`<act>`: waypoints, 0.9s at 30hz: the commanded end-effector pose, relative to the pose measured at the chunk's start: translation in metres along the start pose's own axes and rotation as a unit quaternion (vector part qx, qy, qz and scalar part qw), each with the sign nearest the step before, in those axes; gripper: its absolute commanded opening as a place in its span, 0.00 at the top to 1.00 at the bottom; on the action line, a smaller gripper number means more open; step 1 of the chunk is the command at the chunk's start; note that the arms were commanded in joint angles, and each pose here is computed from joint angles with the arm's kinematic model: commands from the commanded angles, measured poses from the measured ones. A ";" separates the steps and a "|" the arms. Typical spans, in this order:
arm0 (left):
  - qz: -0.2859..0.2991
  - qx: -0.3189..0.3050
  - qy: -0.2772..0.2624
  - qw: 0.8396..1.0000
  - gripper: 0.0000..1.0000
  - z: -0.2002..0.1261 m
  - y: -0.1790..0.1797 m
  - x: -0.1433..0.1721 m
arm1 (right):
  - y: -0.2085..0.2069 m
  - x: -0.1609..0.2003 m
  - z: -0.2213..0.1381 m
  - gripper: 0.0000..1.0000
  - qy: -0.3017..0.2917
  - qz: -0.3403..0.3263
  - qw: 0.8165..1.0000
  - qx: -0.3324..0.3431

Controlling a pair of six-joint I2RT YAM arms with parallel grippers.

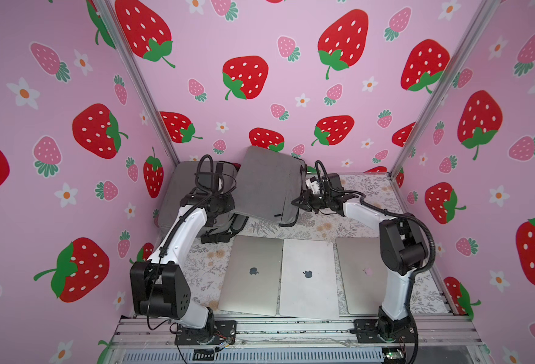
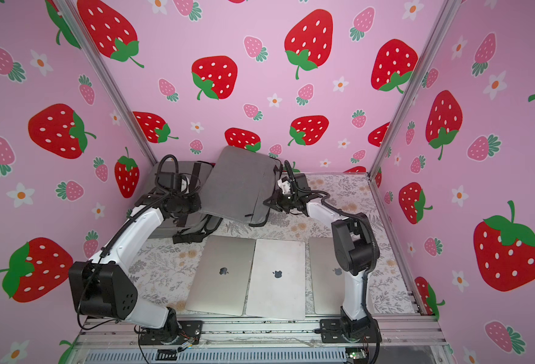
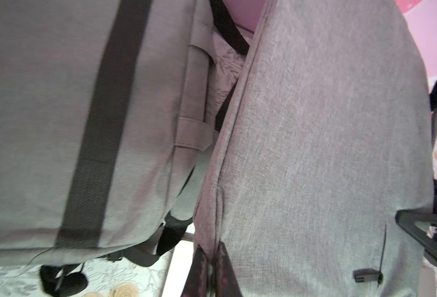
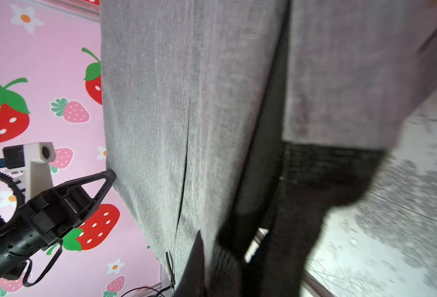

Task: Open the zippered laptop bag and take out the laptop
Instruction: Place the zippered laptop bag in the zippered laptop bag.

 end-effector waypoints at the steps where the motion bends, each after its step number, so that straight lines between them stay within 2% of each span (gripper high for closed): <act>1: -0.029 -0.033 0.018 0.999 1.00 -0.011 0.032 0.017 | 0.029 0.002 0.022 1.00 0.010 -0.025 0.999 -0.021; 7: -0.099 -0.074 0.017 0.992 1.00 -0.022 0.088 0.034 | 0.054 0.004 0.064 1.00 0.024 -0.044 0.998 -0.035; 14: -0.149 -0.097 0.027 0.984 0.95 -0.011 0.122 0.047 | 0.056 0.003 0.104 1.00 0.024 -0.046 0.998 -0.045; 15: -0.157 -0.098 0.030 0.982 0.90 -0.008 0.126 0.049 | 0.056 0.002 0.108 1.00 0.022 -0.045 0.998 -0.046; 21: -0.179 -0.098 0.044 0.978 0.73 0.004 0.140 0.055 | 0.051 -0.001 0.125 1.00 0.013 -0.028 0.998 -0.054; 27: -0.167 -0.078 0.029 0.982 0.59 -0.007 0.130 0.042 | 0.051 0.003 0.134 0.99 0.013 -0.019 0.998 -0.056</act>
Point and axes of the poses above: each gripper's point midway between its finger pads, its own z axis out along the fingers, its own y axis along the line the jaws close on, x = y × z, the point moved 1 cm from there along -z, back along the fingers, and after that the axes turned 14 degrees about z, right-handed, at the moved point
